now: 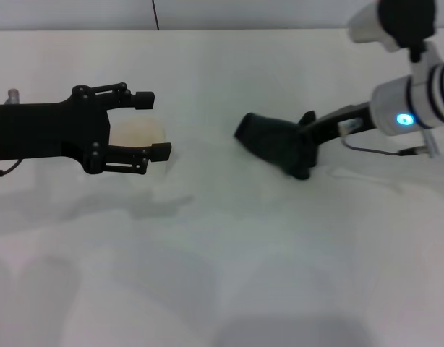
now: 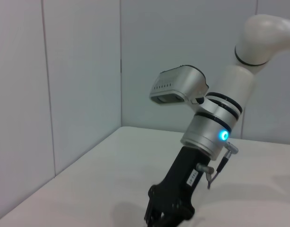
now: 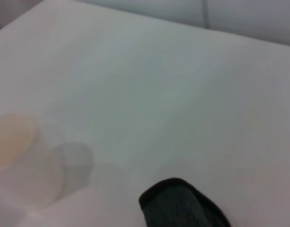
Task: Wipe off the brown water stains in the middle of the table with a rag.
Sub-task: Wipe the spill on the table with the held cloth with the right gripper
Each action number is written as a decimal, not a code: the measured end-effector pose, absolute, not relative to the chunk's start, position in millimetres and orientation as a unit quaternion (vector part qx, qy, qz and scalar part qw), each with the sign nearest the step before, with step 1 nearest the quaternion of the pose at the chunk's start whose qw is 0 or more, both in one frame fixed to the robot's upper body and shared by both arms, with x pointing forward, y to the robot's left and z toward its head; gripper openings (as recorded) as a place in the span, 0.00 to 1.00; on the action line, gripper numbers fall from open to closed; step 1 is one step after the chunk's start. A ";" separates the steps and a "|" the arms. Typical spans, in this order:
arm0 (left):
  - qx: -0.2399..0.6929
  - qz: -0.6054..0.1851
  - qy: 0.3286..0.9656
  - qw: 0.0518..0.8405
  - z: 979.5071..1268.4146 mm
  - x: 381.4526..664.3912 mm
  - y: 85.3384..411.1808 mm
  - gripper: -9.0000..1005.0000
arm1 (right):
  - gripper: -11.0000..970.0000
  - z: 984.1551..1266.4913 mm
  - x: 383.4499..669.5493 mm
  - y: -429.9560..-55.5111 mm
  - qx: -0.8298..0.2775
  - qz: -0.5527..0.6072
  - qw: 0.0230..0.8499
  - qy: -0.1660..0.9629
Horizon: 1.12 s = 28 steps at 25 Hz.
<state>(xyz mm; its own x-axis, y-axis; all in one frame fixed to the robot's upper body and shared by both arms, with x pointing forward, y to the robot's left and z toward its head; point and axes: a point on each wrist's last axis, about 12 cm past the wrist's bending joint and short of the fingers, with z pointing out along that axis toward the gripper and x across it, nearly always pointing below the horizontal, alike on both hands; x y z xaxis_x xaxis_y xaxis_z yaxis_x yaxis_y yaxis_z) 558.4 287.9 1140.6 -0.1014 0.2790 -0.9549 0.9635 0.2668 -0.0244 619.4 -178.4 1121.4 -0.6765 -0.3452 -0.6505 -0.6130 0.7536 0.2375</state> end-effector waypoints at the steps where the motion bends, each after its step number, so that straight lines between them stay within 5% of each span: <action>1: 0.481 -0.367 0.646 0.466 1140.2 557.9 288.2 0.88 | 0.06 1121.1 618.7 -183.6 -0.264 0.223 0.301 0.889; 28: 0.476 -0.360 0.652 0.467 1141.6 556.5 293.2 0.88 | 0.06 1130.3 565.6 -292.4 -0.168 0.196 0.316 0.913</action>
